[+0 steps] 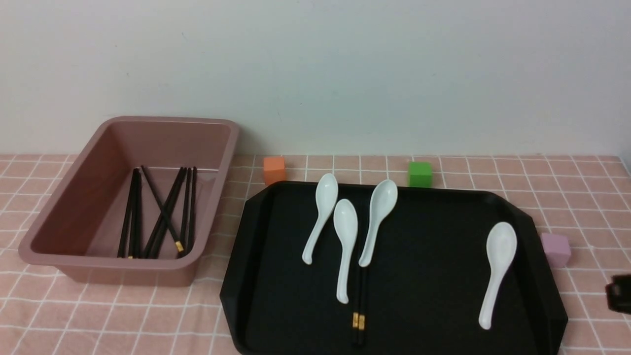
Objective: On pink tablecloth take chopsticks from black tray and put them in box.
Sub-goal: 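Move the gripper over the chopsticks on the black tray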
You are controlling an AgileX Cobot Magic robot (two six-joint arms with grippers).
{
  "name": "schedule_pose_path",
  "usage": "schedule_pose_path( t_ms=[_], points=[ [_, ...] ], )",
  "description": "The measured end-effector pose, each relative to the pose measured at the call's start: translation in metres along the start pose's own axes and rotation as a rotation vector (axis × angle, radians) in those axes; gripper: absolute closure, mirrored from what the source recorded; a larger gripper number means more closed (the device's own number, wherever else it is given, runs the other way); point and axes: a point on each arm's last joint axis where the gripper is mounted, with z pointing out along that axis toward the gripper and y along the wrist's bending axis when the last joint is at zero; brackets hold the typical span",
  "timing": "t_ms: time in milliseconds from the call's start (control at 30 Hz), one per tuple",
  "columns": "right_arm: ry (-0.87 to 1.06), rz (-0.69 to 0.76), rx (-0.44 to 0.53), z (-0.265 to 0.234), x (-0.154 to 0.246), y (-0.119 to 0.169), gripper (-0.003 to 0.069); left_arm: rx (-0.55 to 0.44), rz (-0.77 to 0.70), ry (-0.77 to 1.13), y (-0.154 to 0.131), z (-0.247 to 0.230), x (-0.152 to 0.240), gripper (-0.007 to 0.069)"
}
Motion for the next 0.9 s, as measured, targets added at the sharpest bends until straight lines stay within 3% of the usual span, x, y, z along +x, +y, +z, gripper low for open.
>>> schedule_pose_path(
  t_ms=[167, 333, 500, 633, 900],
  points=[
    [0.178, -0.025, -0.017, 0.052, -0.018, 0.017, 0.0656, 0.000, 0.000, 0.000, 0.000, 0.000, 0.000, 0.0386],
    [0.257, -0.134, -0.062, 0.102, -0.024, 0.077, 0.0648, 0.000, 0.000, 0.000, 0.000, 0.000, 0.000, 0.0386],
    [0.312, -0.191, -0.017, 0.143, -0.024, 0.127, 0.0597, 0.000, 0.000, 0.000, 0.000, 0.000, 0.000, 0.0386],
    [0.310, -0.185, 0.036, 0.174, -0.025, 0.157, 0.0476, 0.000, 0.000, 0.000, 0.000, 0.000, 0.000, 0.0386],
    [0.278, -0.127, 0.053, 0.207, -0.028, 0.160, 0.0240, 0.000, 0.000, 0.000, 0.000, 0.000, 0.000, 0.0386]
  ],
)
